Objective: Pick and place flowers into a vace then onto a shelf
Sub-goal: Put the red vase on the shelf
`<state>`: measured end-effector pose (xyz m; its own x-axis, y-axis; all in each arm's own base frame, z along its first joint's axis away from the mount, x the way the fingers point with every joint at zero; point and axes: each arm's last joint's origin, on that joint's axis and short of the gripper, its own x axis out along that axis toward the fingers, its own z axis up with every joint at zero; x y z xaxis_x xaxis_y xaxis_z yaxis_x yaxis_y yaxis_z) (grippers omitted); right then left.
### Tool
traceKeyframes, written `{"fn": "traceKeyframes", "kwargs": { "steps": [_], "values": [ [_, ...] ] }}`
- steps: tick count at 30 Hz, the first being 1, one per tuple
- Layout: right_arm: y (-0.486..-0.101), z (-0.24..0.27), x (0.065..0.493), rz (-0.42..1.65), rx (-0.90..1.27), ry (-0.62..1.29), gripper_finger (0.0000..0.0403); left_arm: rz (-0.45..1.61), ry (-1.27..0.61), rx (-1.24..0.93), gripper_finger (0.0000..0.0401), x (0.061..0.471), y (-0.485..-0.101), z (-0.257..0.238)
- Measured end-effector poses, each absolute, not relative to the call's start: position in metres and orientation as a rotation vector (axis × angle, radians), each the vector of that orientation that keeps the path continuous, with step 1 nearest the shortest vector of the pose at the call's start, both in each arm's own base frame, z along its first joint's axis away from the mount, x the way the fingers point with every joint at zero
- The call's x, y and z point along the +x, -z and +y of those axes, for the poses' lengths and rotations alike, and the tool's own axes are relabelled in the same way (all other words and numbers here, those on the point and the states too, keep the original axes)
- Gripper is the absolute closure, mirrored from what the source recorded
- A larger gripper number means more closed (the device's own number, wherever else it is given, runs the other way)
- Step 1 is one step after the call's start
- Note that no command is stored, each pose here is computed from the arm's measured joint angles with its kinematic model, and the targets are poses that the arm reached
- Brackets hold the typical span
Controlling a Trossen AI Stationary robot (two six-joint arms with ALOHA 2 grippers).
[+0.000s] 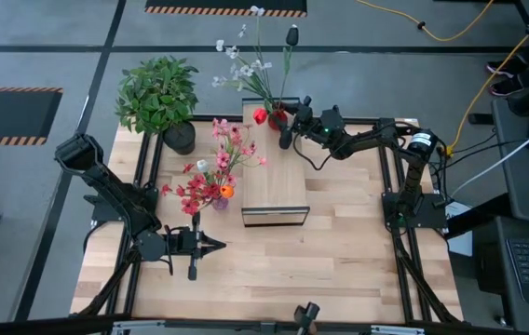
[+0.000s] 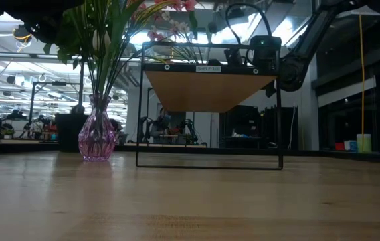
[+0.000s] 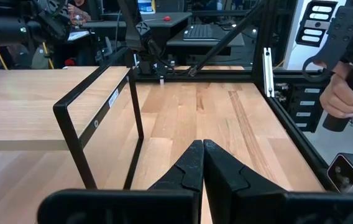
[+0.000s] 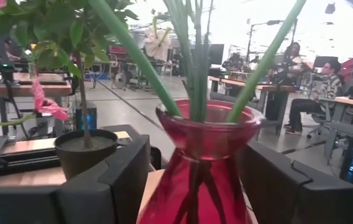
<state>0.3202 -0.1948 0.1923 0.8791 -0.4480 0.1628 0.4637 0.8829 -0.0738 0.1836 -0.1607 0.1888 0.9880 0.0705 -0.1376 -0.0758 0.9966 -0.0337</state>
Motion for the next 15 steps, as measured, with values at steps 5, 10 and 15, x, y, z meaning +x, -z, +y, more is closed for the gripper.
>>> {"fn": "traceKeyframes", "kwargs": {
  "steps": [5,10,15],
  "values": [
    [-0.1919,-0.1943,0.3205,-0.133,-0.131,0.461,0.0169,0.137,-0.074,-0.040,0.0395,0.1836,-0.1888,-0.1607],
    [-0.1916,-0.1944,0.3205,-0.128,-0.135,0.462,0.0169,0.137,-0.073,-0.040,0.0395,0.1836,-0.1888,-0.1607],
    [-0.1939,-0.1937,0.3195,-0.114,-0.135,0.460,0.0169,0.137,-0.073,-0.040,0.0395,0.1836,-0.1889,-0.1607]
  ]
}}
